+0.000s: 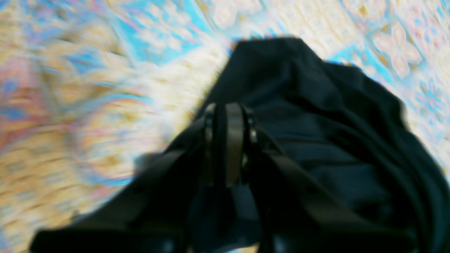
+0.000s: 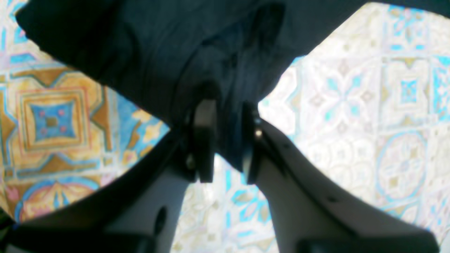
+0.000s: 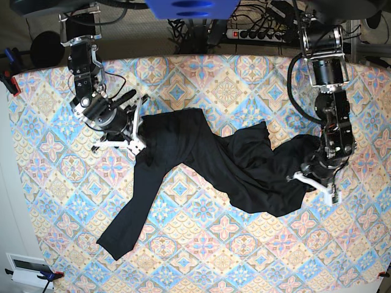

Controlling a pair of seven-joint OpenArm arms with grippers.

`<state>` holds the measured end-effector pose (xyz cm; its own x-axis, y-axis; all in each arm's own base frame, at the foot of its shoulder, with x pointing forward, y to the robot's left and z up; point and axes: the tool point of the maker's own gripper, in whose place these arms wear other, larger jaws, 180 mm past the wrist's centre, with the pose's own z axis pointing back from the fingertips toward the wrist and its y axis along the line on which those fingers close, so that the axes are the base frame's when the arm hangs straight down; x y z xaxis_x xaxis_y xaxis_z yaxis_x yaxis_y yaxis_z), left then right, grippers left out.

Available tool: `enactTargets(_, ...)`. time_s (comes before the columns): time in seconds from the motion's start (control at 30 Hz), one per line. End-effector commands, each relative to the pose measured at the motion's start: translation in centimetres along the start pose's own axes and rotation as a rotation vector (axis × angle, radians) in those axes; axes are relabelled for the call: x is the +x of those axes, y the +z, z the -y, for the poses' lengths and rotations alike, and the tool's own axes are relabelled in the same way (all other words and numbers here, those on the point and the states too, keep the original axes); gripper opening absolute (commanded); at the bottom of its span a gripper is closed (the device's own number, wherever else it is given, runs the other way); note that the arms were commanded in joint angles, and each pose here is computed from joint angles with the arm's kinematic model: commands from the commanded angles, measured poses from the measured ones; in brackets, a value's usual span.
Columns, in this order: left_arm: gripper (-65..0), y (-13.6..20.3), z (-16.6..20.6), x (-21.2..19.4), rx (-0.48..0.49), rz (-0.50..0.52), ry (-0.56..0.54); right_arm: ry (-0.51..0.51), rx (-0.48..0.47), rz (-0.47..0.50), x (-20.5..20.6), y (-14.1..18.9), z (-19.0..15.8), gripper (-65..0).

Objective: Layout the t-shirt on the table in an organized manner, then fold the t-shirt properly
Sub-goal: 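Regrasp the shirt edges with both grippers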

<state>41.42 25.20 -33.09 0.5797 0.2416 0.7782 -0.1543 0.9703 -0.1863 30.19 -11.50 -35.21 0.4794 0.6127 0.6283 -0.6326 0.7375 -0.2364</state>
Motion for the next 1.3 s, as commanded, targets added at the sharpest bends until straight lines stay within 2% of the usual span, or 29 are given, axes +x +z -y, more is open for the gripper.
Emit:
enactTargets(0.0,-60.1,0.6,-0.6,2.8,0.013,0.076,-0.009,0.003,-0.046,0.041,1.1,0.8,1.7,-52.6)
enactTargets(0.23,-60.1,0.6,-0.9,1.9,0.019,0.055,-0.011,-0.061,-0.097,0.006,-1.4,2.0,3.1,-52.6)
enactTargets(0.5,-60.1,0.6,-0.9,1.7,0.021,0.052,-0.012,-0.143,-0.095,0.06,-1.1,2.9,4.1,-52.6)
enactTargets(0.73,-60.1,0.5,-1.0,0.8,0.025,0.032,-0.017,-0.144,-0.093,0.062,-1.0,2.7,4.2,-52.6)
enactTargets(0.87,-60.1,-0.3,-0.6,-0.6,0.019,-0.004,0.019,-0.141,-0.083,0.064,-0.8,2.5,4.0,-52.8)
enactTargets(0.97,-59.5,-0.5,-0.4,-0.8,0.024,-0.004,0.015,-0.092,-0.092,0.142,3.0,2.2,5.1,-52.8)
enactTargets(1.03,-56.8,-0.7,0.2,-1.1,0.025,-0.005,0.011,-0.067,-0.101,0.18,5.1,2.0,6.0,-52.5)
enactTargets(1.13,-50.5,-0.8,0.1,0.0,0.053,0.02,0.002,-0.063,-0.083,0.169,5.6,0.8,6.3,-52.1)
enactTargets(1.27,-41.1,-2.0,-0.2,0.4,0.084,0.022,0.043,-0.076,-0.063,0.134,5.3,-0.6,6.8,-46.2)
